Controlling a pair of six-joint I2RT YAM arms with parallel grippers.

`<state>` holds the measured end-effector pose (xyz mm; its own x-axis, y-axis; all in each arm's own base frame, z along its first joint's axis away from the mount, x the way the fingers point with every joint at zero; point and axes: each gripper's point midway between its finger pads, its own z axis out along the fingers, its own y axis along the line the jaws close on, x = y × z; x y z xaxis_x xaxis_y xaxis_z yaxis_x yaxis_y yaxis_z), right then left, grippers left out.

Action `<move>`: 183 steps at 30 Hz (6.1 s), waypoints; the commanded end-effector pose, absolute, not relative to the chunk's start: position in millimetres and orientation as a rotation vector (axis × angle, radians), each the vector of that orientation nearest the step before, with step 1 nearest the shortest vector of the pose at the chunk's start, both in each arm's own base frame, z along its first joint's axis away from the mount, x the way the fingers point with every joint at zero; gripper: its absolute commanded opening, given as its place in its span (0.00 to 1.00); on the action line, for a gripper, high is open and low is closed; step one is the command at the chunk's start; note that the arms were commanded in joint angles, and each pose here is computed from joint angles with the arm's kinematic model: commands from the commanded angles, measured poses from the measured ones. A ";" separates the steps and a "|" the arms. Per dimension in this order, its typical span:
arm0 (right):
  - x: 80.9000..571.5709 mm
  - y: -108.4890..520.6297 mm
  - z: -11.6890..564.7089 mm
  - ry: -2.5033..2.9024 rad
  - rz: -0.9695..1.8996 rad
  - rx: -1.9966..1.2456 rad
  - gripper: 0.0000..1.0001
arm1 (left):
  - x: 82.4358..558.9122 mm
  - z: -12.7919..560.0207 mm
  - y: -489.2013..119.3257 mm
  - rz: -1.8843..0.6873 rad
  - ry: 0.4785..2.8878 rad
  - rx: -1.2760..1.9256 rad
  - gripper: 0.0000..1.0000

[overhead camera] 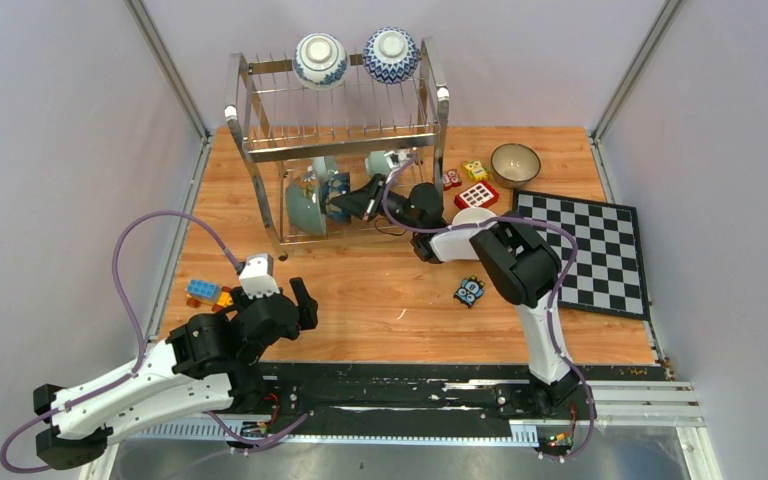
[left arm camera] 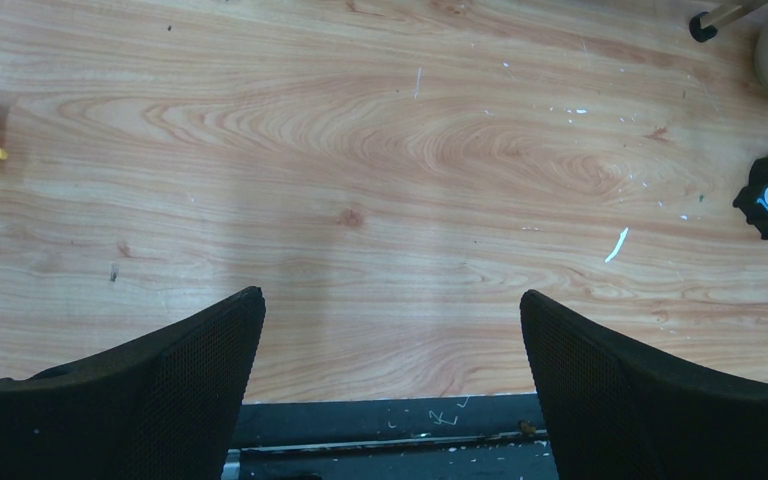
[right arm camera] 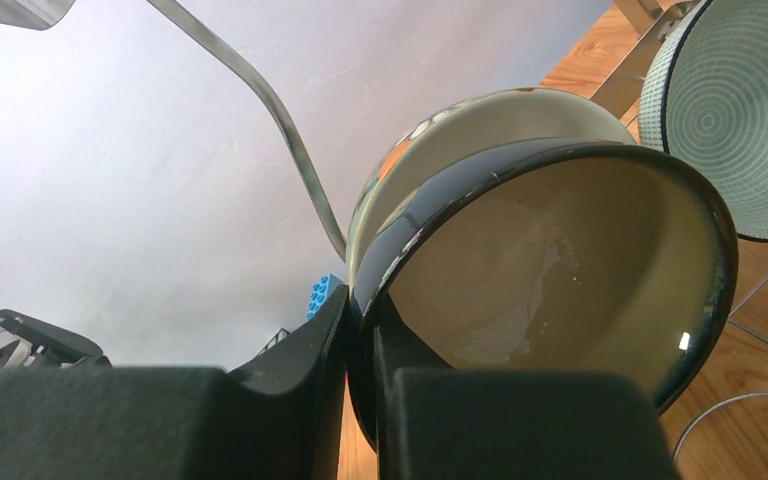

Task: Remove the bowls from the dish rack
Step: Pick up the bowl from the dish rack, then place the bowl with the bowl.

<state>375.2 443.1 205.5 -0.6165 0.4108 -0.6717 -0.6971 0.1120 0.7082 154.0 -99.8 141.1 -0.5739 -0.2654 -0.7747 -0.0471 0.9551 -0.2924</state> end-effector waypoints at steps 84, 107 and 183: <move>75.1 315.4 148.6 1.336 0.093 -1.997 0.03 | 134.3 176.3 -240.0 -0.445 2.281 0.662 0.88; 68.3 331.5 149.0 1.291 0.067 -2.031 0.03 | 141.4 154.0 -238.9 -0.247 2.338 0.701 0.32; 158.7 350.8 171.0 2.287 0.693 -0.324 0.60 | 163.5 128.2 -159.2 -0.399 2.228 -0.597 0.00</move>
